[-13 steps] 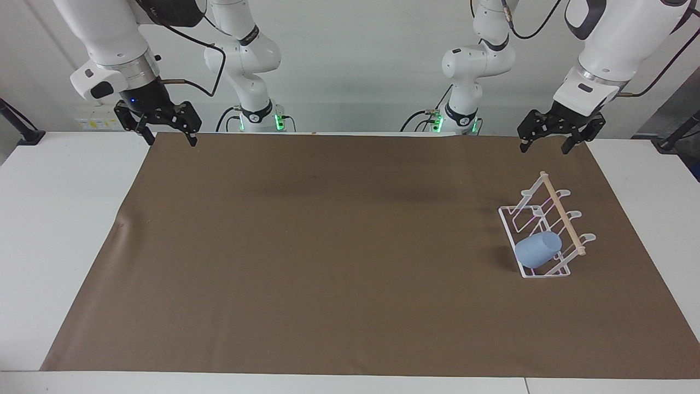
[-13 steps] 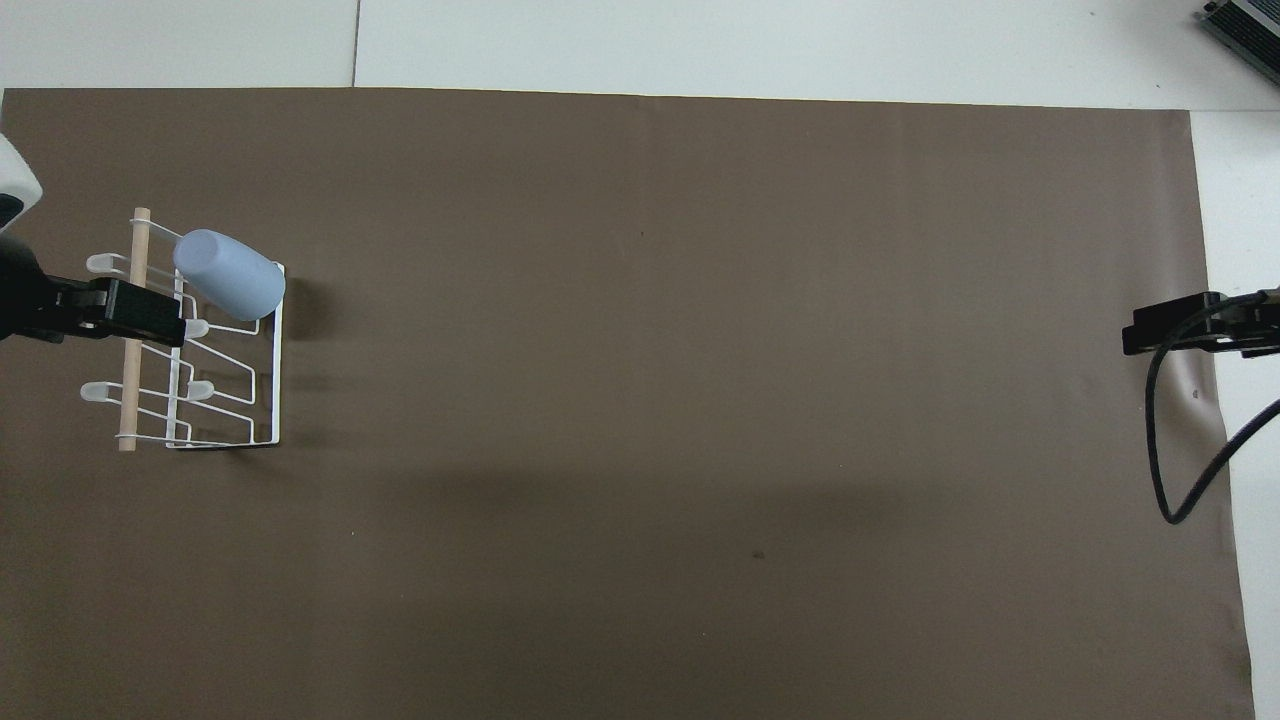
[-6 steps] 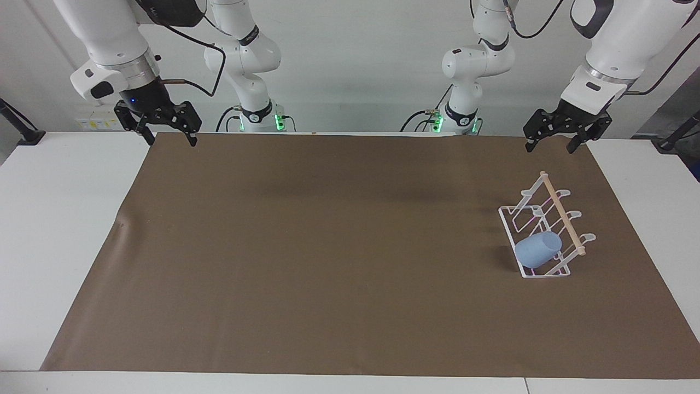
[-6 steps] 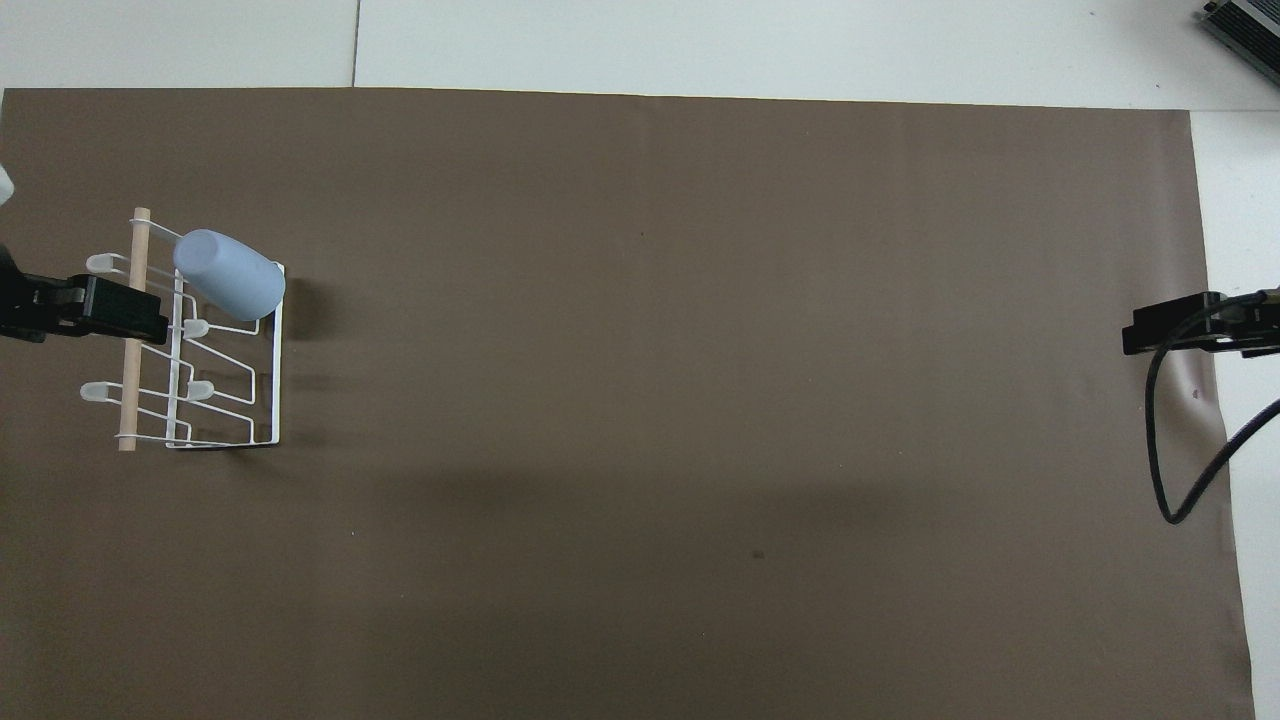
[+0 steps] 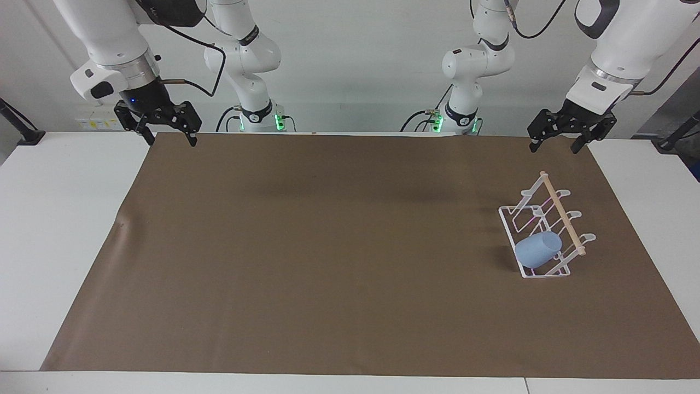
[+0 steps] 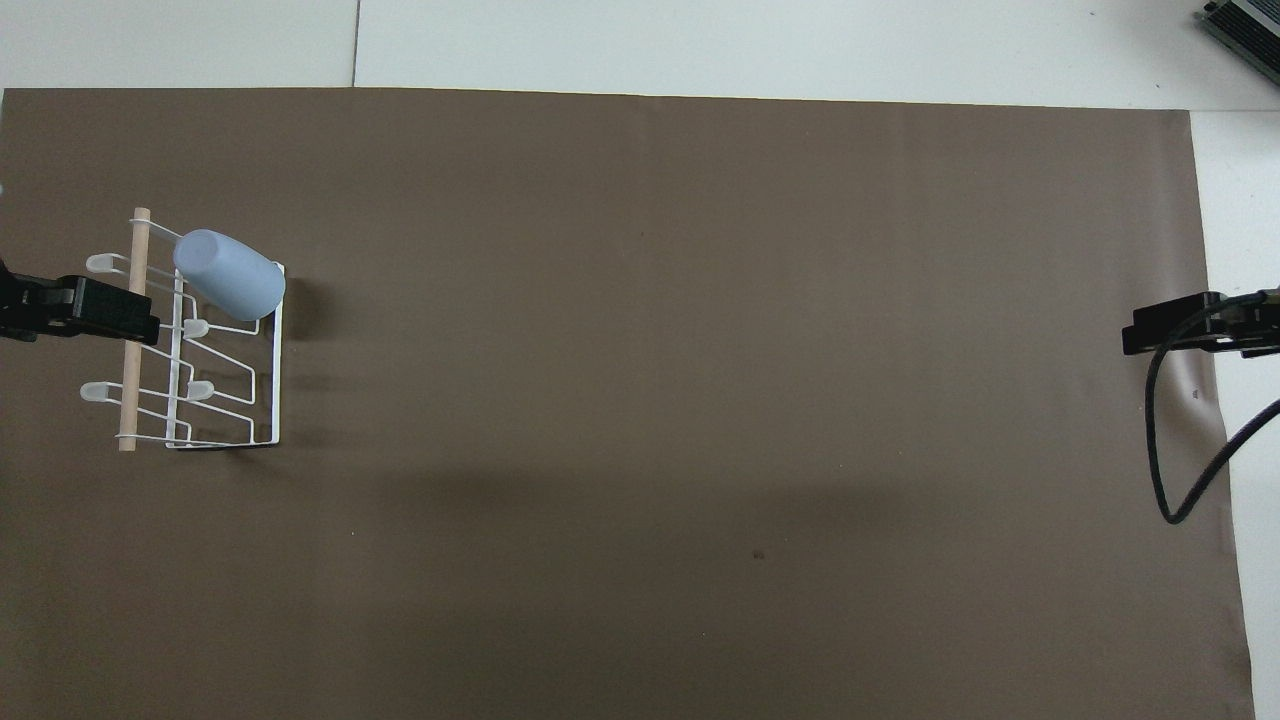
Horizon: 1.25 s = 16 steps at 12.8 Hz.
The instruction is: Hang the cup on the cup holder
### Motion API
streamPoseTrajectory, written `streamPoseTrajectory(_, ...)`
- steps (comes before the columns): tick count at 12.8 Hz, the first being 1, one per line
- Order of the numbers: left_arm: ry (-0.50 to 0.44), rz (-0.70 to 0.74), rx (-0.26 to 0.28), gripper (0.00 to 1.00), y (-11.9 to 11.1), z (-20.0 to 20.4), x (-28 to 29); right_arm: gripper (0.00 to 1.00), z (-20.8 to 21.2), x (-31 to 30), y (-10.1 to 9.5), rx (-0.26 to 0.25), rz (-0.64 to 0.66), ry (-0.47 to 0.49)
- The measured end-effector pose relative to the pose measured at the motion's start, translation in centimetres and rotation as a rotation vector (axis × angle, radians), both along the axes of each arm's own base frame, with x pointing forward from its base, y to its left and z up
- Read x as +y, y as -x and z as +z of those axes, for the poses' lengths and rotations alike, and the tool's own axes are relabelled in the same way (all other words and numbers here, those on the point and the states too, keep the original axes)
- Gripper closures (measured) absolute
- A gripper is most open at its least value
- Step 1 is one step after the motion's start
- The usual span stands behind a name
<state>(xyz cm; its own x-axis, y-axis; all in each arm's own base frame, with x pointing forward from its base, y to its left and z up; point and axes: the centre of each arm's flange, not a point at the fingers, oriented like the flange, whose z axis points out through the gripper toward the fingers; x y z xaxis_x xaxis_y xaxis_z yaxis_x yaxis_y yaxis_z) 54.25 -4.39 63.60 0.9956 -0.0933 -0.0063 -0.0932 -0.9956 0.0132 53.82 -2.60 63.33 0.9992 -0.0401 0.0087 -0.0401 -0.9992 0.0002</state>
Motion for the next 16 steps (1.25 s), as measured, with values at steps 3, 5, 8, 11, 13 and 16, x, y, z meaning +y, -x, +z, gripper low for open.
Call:
streamPoseTrajectory(3, 0.001, -0.007, -0.001, 0.0, 0.05, 0.05, -0.26, 0.0, 0.0, 0.0, 0.0, 0.0, 0.0, 0.0)
streamPoseTrajectory(5, 0.002, -0.015, -0.002, 0.0, 0.12, 0.12, -0.55, 0.0, 0.0, 0.0, 0.0, 0.0, 0.0, 0.0)
streamPoseTrajectory(8, 0.002, -0.024, -0.002, 0.0, 0.13, 0.12, -0.56, 0.0, 0.0, 0.0, 0.0, 0.0, 0.0, 0.0)
streamPoseTrajectory(11, 0.002, -0.043, -0.004, 0.0, 0.21, 0.34, -0.26, 0.0, 0.0, 0.0, 0.0, 0.0, 0.0, 0.0)
streamPoseTrajectory(13, 0.001, -0.049, -0.009, 0.0, 0.36, 0.61, -0.29, 0.0, 0.0, 0.0, 0.0, 0.0, 0.0, 0.0)
streamPoseTrajectory(16, 0.001, -0.05, -0.008, 0.0, 0.59, 0.8, -0.31, 0.0, 0.0, 0.0, 0.0, 0.0, 0.0, 0.0)
